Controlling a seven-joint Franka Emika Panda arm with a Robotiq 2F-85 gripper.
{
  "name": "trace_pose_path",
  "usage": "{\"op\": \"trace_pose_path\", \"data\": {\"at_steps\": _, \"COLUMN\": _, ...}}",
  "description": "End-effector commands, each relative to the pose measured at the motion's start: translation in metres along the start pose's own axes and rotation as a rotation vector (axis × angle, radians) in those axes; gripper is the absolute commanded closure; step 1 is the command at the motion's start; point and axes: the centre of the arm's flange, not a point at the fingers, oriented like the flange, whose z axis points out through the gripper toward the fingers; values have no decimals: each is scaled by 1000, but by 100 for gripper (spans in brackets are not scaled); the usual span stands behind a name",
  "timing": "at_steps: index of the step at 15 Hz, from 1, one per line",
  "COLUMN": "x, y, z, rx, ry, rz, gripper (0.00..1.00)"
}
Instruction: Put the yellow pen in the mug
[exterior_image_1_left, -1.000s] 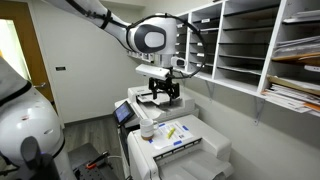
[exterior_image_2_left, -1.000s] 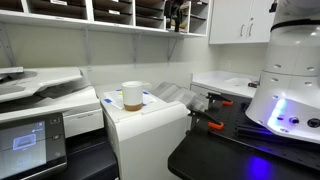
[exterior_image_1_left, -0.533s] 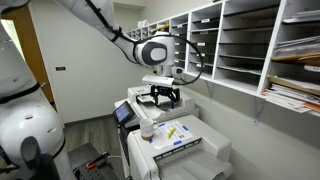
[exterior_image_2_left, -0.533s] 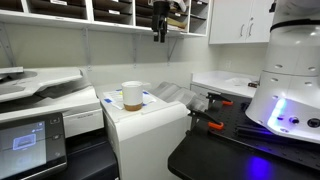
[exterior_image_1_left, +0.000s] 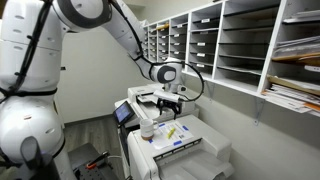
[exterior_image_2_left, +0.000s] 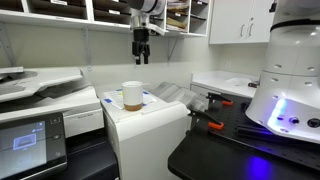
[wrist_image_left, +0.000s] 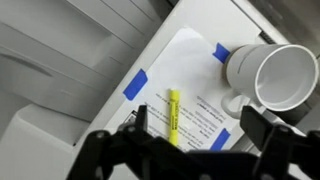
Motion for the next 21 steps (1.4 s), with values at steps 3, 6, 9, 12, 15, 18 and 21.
{"op": "trace_pose_path", "data": {"at_steps": 3, "x": 41, "y": 29, "z": 51, "rx": 29, "ry": -44, "rz": 23, "gripper": 0}}
{"op": "trace_pose_path", "data": {"at_steps": 6, "x": 54, "y": 33, "z": 81, "rx": 9, "ry": -78, "rz": 25, "gripper": 0}}
{"op": "trace_pose_path", "data": {"at_steps": 9, "x": 64, "y": 26, "z": 102, "rx": -26, "ry": -89, "rz": 31, "gripper": 0}}
{"op": "trace_pose_path", "data": {"at_steps": 12, "x": 60, "y": 21, "z": 107, "rx": -16, "ry": -100, "rz": 22, "gripper": 0}}
{"op": "trace_pose_path", "data": {"at_steps": 15, "x": 62, "y": 18, "z": 110, "rx": -15, "ry": -102, "rz": 21, "gripper": 0}}
{"op": "trace_pose_path", "data": {"at_steps": 18, "x": 60, "y": 21, "z": 110, "rx": -15, "ry": -102, "rz": 27, "gripper": 0}}
{"op": "trace_pose_path", "data": {"at_steps": 21, "x": 73, "y": 8, "z": 118, "rx": -83, "ry": -24, "rz": -6, "gripper": 0}}
